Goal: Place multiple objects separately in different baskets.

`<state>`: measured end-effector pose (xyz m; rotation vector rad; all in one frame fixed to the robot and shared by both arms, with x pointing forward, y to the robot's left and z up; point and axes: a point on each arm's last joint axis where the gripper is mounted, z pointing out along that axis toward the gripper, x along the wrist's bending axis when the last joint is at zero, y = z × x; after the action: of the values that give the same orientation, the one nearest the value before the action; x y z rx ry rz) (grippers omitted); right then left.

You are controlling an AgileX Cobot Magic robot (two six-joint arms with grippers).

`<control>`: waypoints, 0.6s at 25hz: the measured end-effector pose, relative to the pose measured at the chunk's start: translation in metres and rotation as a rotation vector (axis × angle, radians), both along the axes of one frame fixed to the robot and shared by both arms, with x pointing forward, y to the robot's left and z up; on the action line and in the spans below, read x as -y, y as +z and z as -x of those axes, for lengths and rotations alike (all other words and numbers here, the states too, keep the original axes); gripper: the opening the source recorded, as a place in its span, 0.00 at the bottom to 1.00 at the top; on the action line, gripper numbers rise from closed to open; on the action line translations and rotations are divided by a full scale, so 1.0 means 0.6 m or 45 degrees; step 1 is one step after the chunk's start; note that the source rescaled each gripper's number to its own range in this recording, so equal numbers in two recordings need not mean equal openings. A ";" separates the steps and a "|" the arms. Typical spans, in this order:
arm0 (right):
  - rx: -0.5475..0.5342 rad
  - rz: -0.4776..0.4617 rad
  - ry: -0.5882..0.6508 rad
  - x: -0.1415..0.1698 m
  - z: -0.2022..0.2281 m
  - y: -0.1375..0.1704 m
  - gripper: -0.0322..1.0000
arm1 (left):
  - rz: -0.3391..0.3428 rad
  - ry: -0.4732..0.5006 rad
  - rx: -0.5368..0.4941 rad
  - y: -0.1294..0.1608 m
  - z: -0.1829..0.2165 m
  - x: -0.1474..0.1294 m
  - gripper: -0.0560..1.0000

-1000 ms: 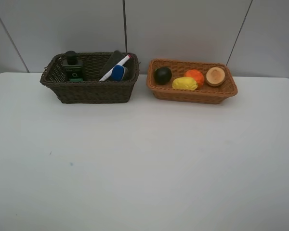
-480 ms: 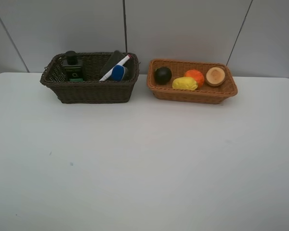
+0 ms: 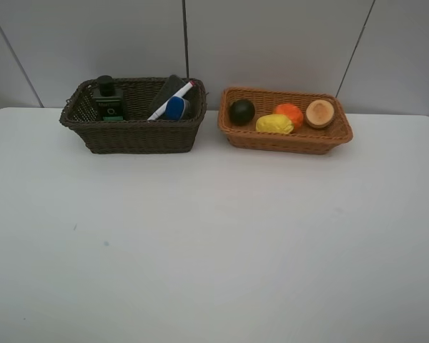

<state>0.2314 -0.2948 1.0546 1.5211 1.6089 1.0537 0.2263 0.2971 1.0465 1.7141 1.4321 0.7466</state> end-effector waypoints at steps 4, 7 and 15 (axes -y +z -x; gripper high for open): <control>0.000 0.000 0.000 0.000 0.000 0.000 1.00 | 0.000 0.000 0.000 0.000 0.000 0.000 1.00; 0.000 0.000 0.000 0.000 0.000 0.000 1.00 | 0.000 0.000 0.000 0.000 0.000 0.000 1.00; 0.000 -0.001 0.001 0.000 0.000 0.000 1.00 | 0.000 0.000 0.000 0.000 0.000 0.000 1.00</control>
<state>0.2314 -0.2947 1.0546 1.5213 1.6092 1.0548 0.2263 0.2971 1.0465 1.7141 1.4321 0.7466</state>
